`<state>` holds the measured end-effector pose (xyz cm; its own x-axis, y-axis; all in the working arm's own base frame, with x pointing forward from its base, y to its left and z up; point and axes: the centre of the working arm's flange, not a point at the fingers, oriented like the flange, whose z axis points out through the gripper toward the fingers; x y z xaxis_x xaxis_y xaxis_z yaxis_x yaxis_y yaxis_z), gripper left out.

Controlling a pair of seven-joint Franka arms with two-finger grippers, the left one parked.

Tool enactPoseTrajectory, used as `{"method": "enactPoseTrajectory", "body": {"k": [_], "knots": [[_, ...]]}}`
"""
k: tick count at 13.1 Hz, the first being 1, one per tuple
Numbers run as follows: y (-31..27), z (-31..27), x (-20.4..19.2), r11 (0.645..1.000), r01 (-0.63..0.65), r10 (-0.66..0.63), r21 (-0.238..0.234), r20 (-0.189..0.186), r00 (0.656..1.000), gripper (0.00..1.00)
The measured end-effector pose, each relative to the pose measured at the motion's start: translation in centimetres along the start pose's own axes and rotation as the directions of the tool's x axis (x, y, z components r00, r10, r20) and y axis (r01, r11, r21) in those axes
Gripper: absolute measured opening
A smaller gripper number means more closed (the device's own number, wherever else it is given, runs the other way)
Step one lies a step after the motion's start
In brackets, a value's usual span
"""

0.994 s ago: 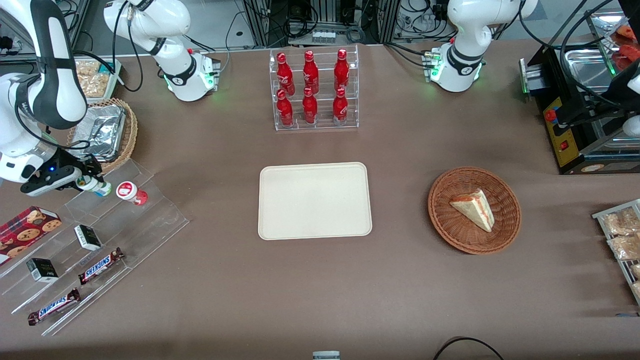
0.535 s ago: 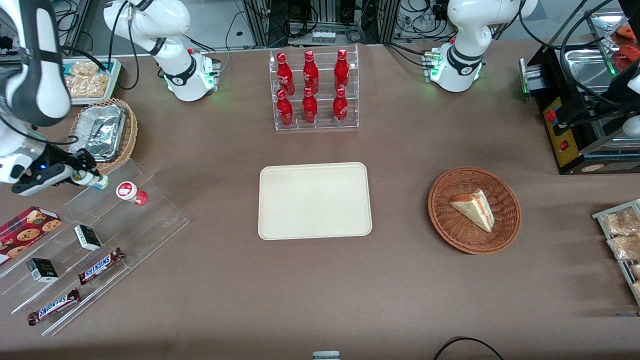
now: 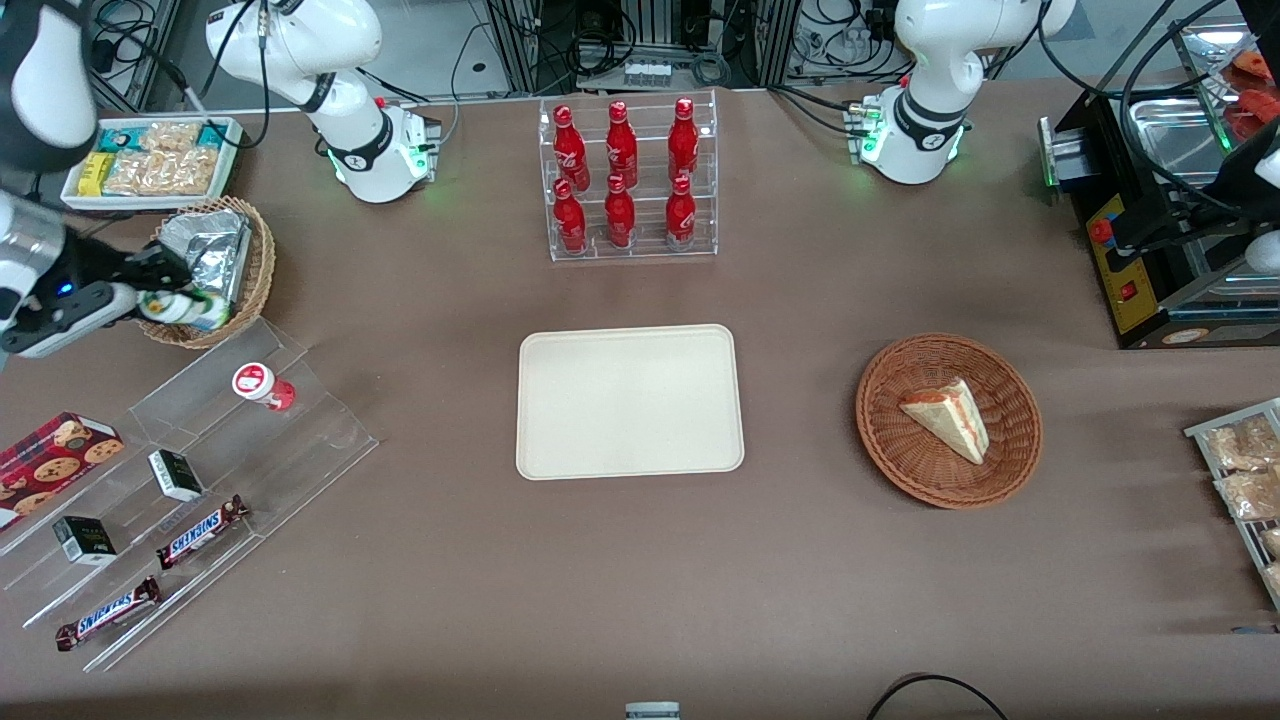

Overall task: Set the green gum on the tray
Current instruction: 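Lift the gum bottle and carry it toward the cream tray, then lower the gum bottle onto the tray center and open the right gripper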

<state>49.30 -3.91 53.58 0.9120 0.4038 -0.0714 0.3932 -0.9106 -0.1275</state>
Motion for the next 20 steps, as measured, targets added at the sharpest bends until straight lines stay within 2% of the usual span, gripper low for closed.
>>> {"method": "enactPoseTrajectory", "body": {"k": [3,5,8,11,15,20], "knots": [[-9.3,0.3,3.8,0.997,-0.069,0.070,-0.043,0.005,0.998,0.58],[-14.7,1.1,5.8,0.989,-0.128,0.127,-0.073,-0.015,0.992,0.58],[-19.9,3.5,8.4,0.973,-0.212,0.209,-0.091,-0.047,0.977,0.58],[-25.7,6.9,10.7,0.958,-0.274,0.268,-0.086,-0.073,0.961,0.58],[-32.8,11.6,12.5,0.943,-0.327,0.321,-0.069,-0.088,0.943,0.58],[-36.9,17.1,14.1,0.928,-0.370,0.364,-0.051,-0.093,0.927,0.58]]}}
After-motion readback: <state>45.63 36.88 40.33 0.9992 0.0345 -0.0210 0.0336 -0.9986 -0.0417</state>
